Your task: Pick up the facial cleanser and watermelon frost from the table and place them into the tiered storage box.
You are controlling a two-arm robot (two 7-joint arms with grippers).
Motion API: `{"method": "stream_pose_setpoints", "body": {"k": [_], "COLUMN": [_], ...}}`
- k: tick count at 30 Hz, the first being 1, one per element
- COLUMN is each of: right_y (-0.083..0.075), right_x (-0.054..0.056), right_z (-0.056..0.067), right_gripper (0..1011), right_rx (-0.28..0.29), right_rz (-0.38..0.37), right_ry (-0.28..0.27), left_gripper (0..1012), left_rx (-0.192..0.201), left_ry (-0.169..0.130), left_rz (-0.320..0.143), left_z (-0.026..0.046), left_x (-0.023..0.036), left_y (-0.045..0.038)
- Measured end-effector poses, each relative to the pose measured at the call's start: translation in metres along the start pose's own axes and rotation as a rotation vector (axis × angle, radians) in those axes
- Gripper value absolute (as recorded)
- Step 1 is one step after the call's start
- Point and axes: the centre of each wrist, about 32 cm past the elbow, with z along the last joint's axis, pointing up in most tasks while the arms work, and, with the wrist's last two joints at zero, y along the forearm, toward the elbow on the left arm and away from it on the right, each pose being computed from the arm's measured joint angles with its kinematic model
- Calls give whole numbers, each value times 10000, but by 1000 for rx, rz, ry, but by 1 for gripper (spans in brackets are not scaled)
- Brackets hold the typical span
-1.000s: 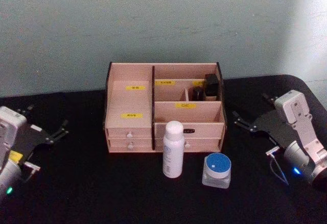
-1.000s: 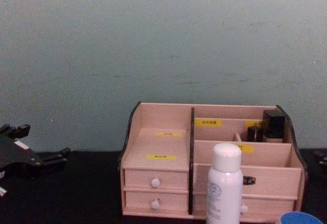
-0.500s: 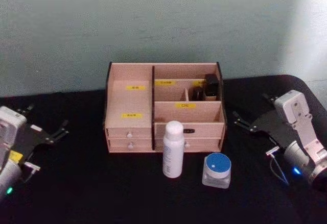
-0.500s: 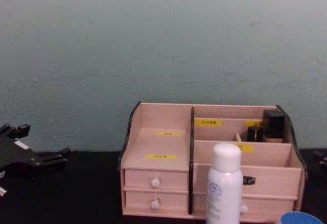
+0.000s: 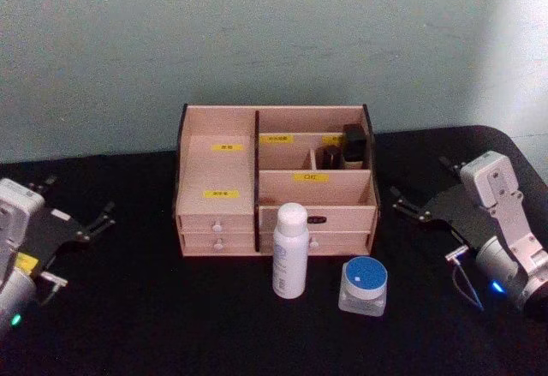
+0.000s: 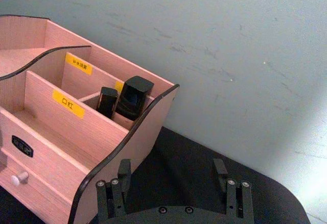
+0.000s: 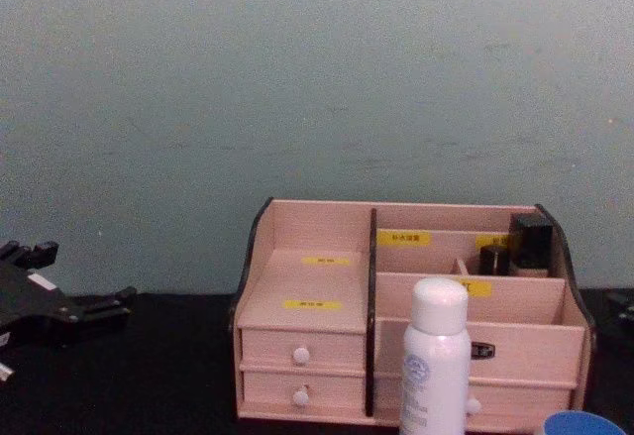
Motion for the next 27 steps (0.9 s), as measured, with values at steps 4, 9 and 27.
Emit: {"method": "stream_pose_setpoints", "body": {"k": [4,9,27], "right_y": [2,-12,-337], "right_x": [18,68,151], "right_z": [6,13,274], "right_gripper": [1003,1002,1003], "right_rx": [-2,1,207], "right_rz": [4,17,183], "right_ry": [9,40,156], "left_gripper": [1001,1001,1001], "left_rx": [0,0,0], "left_ry": [0,0,0], "left_rz": [0,0,0], "left_z": [0,0,0], "left_x": [0,0,0], "left_y": [0,0,0]}}
